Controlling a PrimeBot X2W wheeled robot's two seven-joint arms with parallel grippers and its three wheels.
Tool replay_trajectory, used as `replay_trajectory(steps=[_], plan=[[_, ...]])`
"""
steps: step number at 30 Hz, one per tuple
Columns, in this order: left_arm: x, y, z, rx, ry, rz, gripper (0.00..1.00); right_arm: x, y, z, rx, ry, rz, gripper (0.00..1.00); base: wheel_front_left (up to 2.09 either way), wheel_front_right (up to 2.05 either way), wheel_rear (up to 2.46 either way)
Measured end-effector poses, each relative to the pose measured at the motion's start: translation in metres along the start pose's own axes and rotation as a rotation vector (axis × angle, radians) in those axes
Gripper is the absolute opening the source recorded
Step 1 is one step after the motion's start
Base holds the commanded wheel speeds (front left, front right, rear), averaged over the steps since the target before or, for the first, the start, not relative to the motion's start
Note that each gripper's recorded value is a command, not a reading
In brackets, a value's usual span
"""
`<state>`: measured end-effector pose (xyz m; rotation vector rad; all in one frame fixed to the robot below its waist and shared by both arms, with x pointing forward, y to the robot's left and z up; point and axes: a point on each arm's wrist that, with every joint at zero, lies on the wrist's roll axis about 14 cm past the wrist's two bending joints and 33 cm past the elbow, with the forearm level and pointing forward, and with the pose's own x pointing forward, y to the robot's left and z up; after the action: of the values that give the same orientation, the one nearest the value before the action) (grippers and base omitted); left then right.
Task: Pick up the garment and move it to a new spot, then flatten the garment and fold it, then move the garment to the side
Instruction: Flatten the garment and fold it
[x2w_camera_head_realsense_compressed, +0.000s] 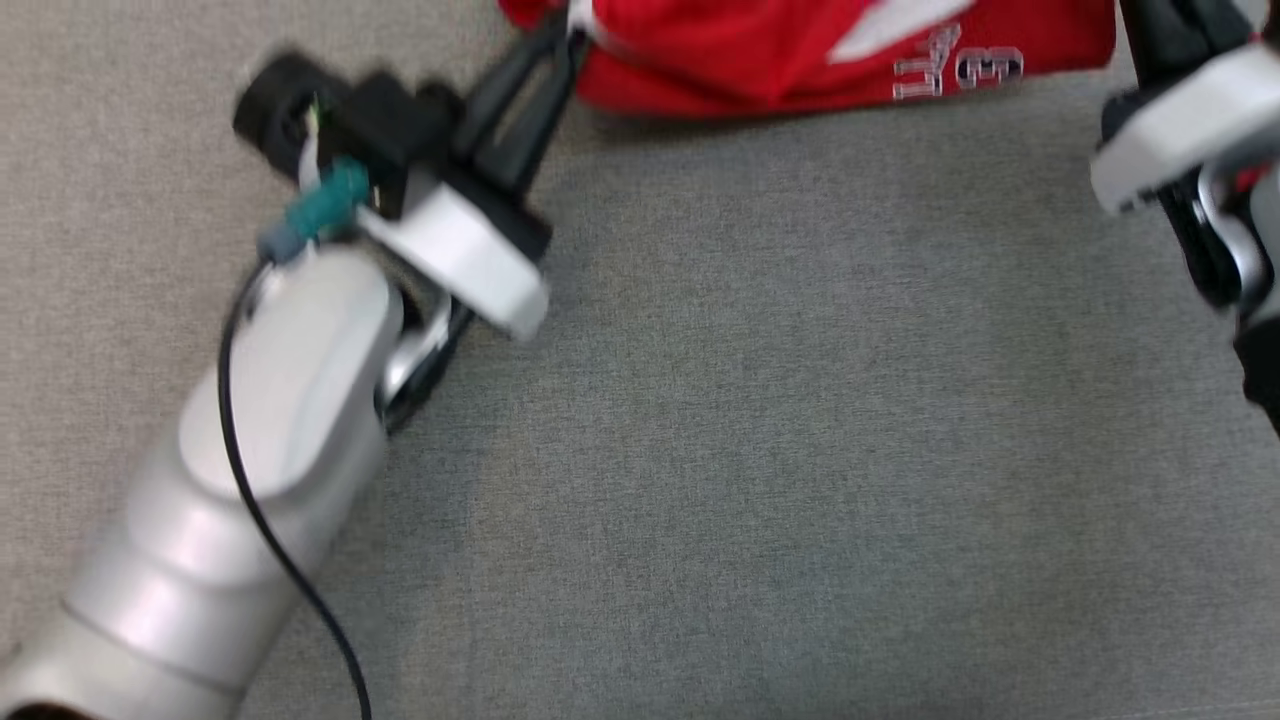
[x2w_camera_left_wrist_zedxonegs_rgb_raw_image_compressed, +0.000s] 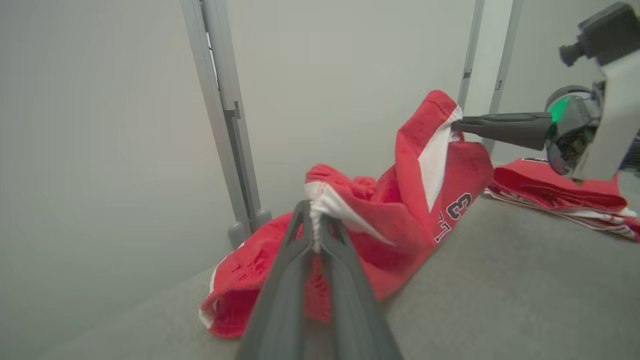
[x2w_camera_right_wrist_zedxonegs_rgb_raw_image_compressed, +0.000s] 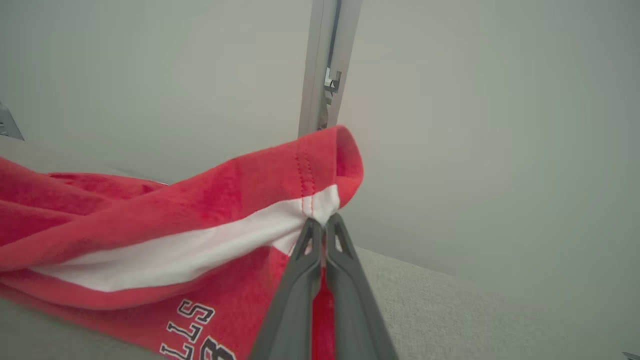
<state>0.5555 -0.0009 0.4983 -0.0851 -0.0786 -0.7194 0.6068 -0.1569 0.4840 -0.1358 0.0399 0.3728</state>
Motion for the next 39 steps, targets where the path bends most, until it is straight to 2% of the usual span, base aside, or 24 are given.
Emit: replay_trajectory(steps=[8,19,20,21,22,23,27,28,29,31,32,39], plan=[[-0.069,-0.032,-0.018,-0.041,0.052,0.036,0.00,-0.077,0.001,-0.027,0.062,0.043,-0.053,0.00,0.00,0.00,0.00],[-0.140,-0.072,-0.026,-0.088,0.117,0.109,0.00,-0.172,0.037,-0.048,0.174,0.096,-0.089,0.00,0.00,0.00,0.00],[-0.143,-0.075,-0.026,-0.091,0.122,0.110,0.00,-0.177,0.040,-0.050,0.180,0.103,-0.088,0.15,0.00,0.00,0.00],[-0.146,-0.078,-0.029,-0.099,0.132,0.111,0.00,-0.182,0.041,-0.052,0.184,0.113,-0.089,0.38,0.00,0.00,0.00],[-0.149,-0.080,-0.031,-0.102,0.144,0.110,0.00,-0.185,0.042,-0.053,0.188,0.121,-0.089,0.80,0.00,0.00,0.00],[-0.151,-0.082,-0.033,-0.105,0.152,0.111,0.00,-0.187,0.043,-0.053,0.188,0.123,-0.089,1.00,0.00,0.00,0.00],[-0.157,-0.080,-0.038,-0.120,0.173,0.148,0.00,-0.192,0.036,-0.048,0.188,0.113,-0.110,1.00,0.00,0.00,0.00],[-0.157,-0.077,-0.038,-0.129,0.171,0.163,0.14,-0.194,0.035,-0.049,0.190,0.116,-0.114,1.00,0.00,0.00,0.00],[-0.158,-0.075,-0.038,-0.134,0.171,0.177,0.37,-0.196,0.034,-0.050,0.191,0.118,-0.117,1.00,0.00,0.00,0.00],[-0.160,-0.072,-0.042,-0.147,0.181,0.202,0.92,-0.200,0.033,-0.052,0.196,0.125,-0.122,1.00,0.00,0.00,0.00],[-0.161,-0.071,-0.045,-0.153,0.187,0.215,1.00,-0.202,0.034,-0.054,0.202,0.127,-0.124,1.00,0.00,0.00,0.00],[-0.187,-0.064,-0.075,-0.199,0.289,0.309,1.00,-0.215,0.043,-0.061,0.245,0.143,-0.128,1.00,0.00,0.00,0.00]])
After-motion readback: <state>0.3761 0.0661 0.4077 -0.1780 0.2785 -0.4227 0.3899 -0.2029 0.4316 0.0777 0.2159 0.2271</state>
